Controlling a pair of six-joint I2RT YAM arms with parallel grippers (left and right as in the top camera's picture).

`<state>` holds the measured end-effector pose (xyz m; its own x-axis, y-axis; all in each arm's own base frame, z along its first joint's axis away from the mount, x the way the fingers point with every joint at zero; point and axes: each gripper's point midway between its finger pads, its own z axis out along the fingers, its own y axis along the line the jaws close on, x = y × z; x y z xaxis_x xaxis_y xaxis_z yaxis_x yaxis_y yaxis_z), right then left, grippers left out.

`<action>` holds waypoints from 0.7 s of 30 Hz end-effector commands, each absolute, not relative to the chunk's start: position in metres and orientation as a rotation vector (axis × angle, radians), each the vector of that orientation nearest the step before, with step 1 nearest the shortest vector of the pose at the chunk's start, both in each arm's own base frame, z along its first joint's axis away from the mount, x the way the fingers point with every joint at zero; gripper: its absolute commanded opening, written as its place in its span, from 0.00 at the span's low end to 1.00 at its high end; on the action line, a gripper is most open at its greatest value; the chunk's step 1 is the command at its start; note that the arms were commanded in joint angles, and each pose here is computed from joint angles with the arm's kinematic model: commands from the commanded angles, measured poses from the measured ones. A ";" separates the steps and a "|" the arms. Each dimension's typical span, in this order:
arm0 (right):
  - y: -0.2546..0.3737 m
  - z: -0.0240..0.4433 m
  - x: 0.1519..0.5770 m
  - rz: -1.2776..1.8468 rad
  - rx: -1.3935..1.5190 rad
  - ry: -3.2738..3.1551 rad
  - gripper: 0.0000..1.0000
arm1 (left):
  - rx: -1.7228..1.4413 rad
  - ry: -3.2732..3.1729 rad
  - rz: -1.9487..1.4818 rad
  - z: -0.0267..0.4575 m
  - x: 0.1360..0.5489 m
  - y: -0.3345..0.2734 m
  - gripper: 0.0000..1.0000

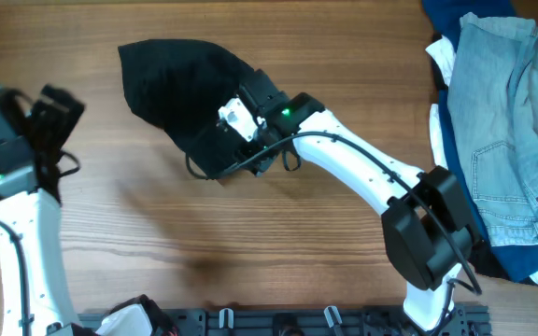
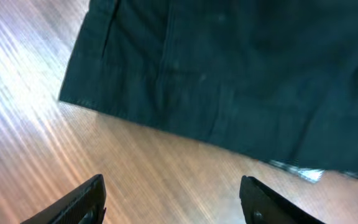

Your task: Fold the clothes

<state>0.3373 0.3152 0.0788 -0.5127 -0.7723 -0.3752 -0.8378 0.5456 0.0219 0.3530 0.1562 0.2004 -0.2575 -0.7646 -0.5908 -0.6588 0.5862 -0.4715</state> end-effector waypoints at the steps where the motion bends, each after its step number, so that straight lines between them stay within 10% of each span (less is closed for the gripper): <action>1: 0.330 0.090 0.344 0.184 -1.422 2.314 0.72 | -1.211 1.982 -0.215 0.194 0.341 0.171 1.00; 21: 0.241 -0.014 0.455 0.246 -0.675 2.652 0.71 | -1.214 2.274 -0.268 0.115 0.359 0.124 1.00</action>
